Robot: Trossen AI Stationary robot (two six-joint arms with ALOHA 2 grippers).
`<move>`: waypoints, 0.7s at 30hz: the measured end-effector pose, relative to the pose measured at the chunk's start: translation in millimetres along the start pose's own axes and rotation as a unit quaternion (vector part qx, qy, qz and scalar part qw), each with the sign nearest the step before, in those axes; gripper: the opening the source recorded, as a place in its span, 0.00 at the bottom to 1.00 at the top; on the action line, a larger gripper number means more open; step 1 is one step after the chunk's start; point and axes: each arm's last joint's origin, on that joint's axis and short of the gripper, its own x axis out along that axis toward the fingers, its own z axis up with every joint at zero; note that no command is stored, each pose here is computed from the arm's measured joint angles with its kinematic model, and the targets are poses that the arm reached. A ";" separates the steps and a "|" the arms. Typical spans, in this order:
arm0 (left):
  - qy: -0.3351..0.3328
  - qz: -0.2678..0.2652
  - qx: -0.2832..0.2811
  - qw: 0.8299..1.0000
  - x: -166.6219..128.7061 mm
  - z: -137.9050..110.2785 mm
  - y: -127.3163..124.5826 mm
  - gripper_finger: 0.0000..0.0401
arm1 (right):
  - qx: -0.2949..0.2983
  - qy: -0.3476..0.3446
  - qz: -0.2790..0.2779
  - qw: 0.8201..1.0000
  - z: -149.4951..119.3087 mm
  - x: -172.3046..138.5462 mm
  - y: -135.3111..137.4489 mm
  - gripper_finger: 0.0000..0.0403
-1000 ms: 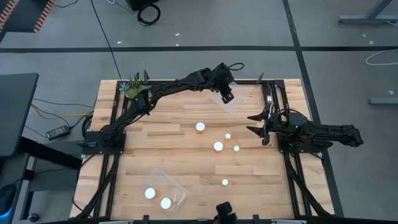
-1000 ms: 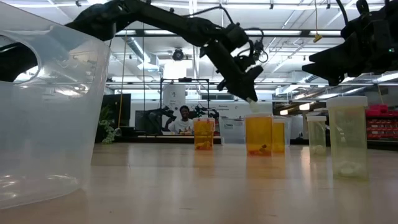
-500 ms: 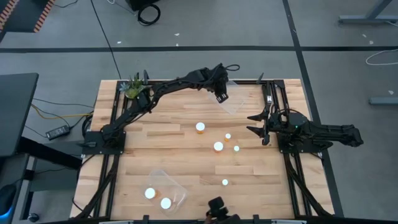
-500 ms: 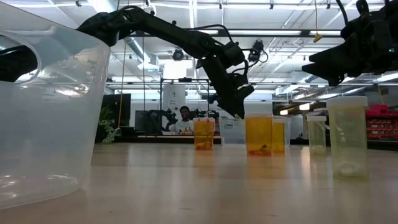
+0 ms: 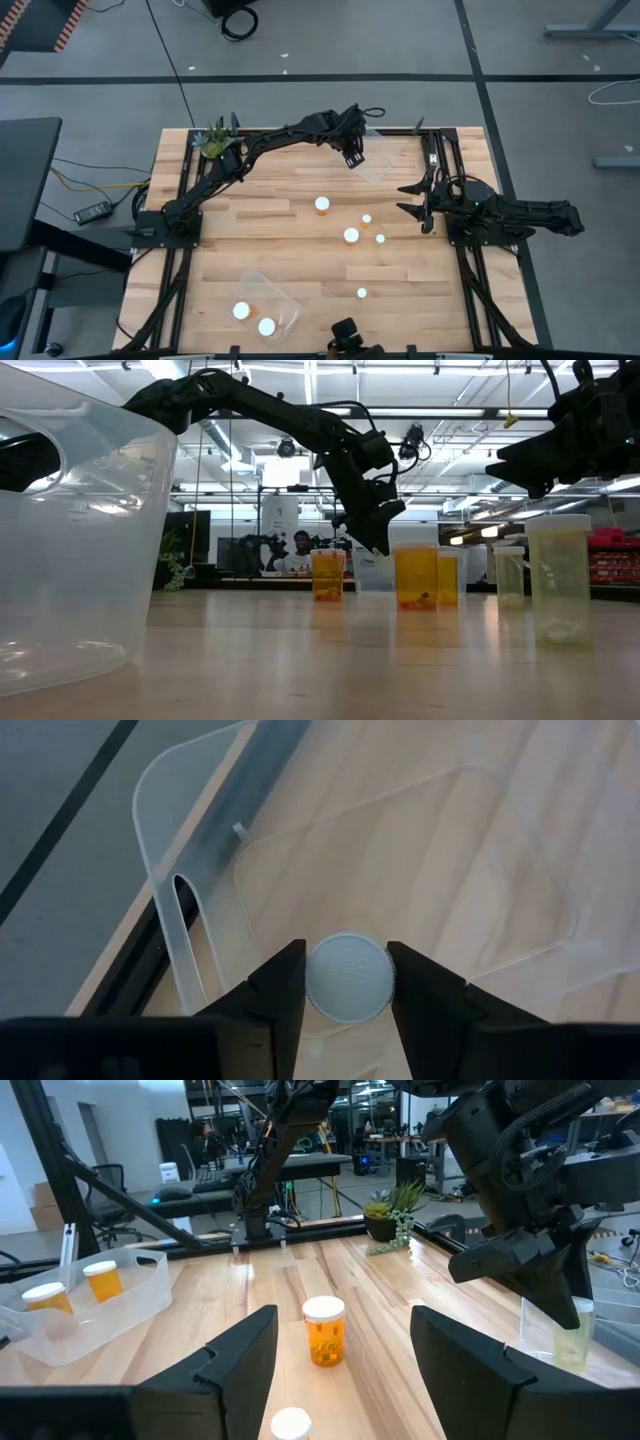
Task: Pick and place medicine bottles into bin by pill shape (circle, oval)
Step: Put the yellow tablet bottle into the top transparent bin
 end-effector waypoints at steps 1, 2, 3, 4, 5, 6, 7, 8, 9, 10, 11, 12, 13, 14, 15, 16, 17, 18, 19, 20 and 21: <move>0.000 0.000 0.000 1.000 0.0 0.0 0.0 0.35 | 0.000 0.000 0.000 1.000 0.0 0.0 0.0 0.59; 0.000 0.000 0.000 1.000 0.0 0.0 0.0 0.35 | 0.000 0.000 0.000 1.000 0.0 0.0 0.0 0.59; 0.001 0.000 0.000 1.000 -0.1 -0.1 0.0 0.35 | 0.000 0.000 0.000 1.000 0.0 0.0 0.0 0.59; 0.003 0.000 0.001 1.000 -0.1 -0.6 0.0 0.36 | 0.000 0.000 0.000 1.000 0.0 0.0 0.0 0.59; 0.007 0.000 0.001 1.000 0.0 -1.3 0.0 0.36 | 0.000 0.000 0.000 1.000 0.0 0.0 0.0 0.59; 0.008 0.000 0.001 1.000 0.0 -1.5 0.0 0.36 | 0.000 0.000 0.000 1.000 0.0 0.0 0.0 0.59; 0.007 0.000 0.001 1.000 1.1 -1.8 -0.1 0.37 | 0.000 0.000 0.000 1.000 0.0 0.0 0.0 0.59; 0.007 0.000 0.001 1.000 2.2 -2.0 -0.2 0.37 | 0.000 0.000 0.000 1.000 0.0 0.0 0.0 0.59; 0.011 0.000 0.002 1.000 3.1 -3.0 -0.3 0.37 | 0.000 0.000 0.000 1.000 0.0 0.0 0.0 0.59; 0.015 0.000 0.002 1.000 4.0 -4.1 -0.4 0.36 | 0.000 0.000 0.000 1.000 0.0 0.0 0.0 0.59; 0.017 0.000 0.002 1.000 6.7 -5.4 -0.7 0.36 | 0.000 0.000 0.000 1.000 0.0 0.0 0.0 0.59; 0.015 0.000 0.004 1.000 8.8 -5.4 -0.9 0.35 | 0.000 0.000 0.000 1.000 0.0 0.0 0.0 0.59; 0.017 -0.001 0.006 1.000 10.3 -6.4 -1.2 0.35 | 0.000 0.000 0.000 1.000 0.0 0.0 0.0 0.59; 0.022 -0.001 0.007 1.000 11.0 -7.6 -1.3 0.35 | 0.000 0.000 0.000 1.000 0.0 0.0 0.0 0.59; 0.021 -0.001 0.006 1.000 11.0 -7.5 -1.2 0.35 | 0.000 0.000 0.000 1.000 0.0 0.0 0.0 0.59; 0.018 -0.001 0.007 1.000 11.0 -6.9 -1.2 0.36 | 0.000 0.000 0.000 1.000 -0.1 0.0 0.0 0.59; 0.017 -0.001 0.008 1.000 10.6 -6.4 -1.1 0.36 | 0.000 0.000 0.000 1.000 0.0 0.0 0.0 0.59; 0.017 -0.001 0.011 1.000 10.4 -6.4 -1.1 0.37 | 0.000 0.000 0.000 1.000 0.0 0.0 0.0 0.59; 0.018 -0.001 0.013 1.000 10.4 -6.6 -1.1 0.37 | 0.000 0.000 0.000 1.000 0.0 0.0 0.0 0.59; 0.019 -0.001 0.013 1.000 10.6 -7.0 -1.1 0.37 | 0.000 0.000 0.000 1.000 0.0 0.0 0.0 0.59; 0.019 -0.001 0.013 1.000 10.6 -7.0 -1.1 0.38 | 0.000 0.000 0.000 1.000 0.0 0.0 0.0 0.59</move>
